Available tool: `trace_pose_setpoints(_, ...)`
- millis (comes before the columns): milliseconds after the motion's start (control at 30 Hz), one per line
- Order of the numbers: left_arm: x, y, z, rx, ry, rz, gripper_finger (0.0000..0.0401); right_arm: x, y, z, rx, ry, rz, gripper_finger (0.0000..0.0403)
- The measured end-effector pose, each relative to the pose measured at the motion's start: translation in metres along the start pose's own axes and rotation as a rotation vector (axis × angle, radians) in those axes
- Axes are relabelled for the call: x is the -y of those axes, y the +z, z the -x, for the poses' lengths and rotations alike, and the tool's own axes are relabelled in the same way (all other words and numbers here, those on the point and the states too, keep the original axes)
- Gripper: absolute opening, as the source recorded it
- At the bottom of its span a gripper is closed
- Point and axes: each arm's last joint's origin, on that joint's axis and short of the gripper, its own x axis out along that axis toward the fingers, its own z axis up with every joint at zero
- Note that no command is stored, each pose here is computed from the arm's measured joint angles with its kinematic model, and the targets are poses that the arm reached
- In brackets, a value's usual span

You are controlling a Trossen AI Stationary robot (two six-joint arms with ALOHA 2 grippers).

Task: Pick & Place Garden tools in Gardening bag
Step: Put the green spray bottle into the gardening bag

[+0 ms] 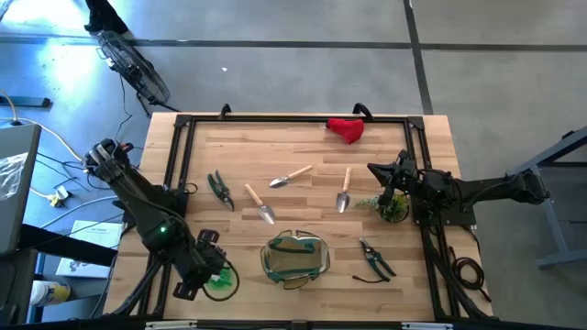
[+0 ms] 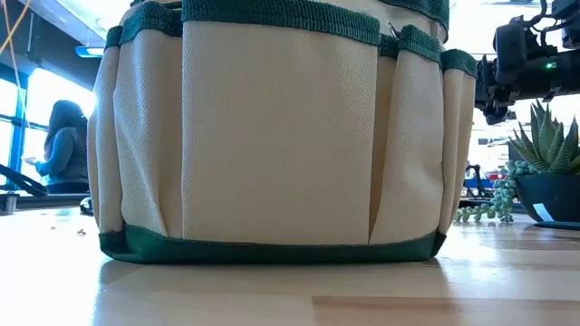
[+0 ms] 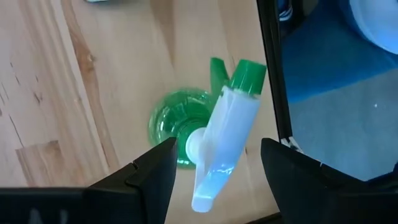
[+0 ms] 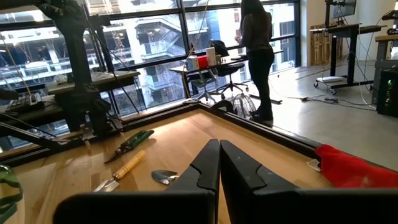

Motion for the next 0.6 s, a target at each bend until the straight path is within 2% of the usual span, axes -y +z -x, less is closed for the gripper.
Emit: trace_pose_setpoints(600, 0.001, 0.003, -0.037, -0.13, 0.1, -0.003, 0.0225, 0.0, -0.001, 0.0, -0.007, -0.001, -0.023, 0.0003)
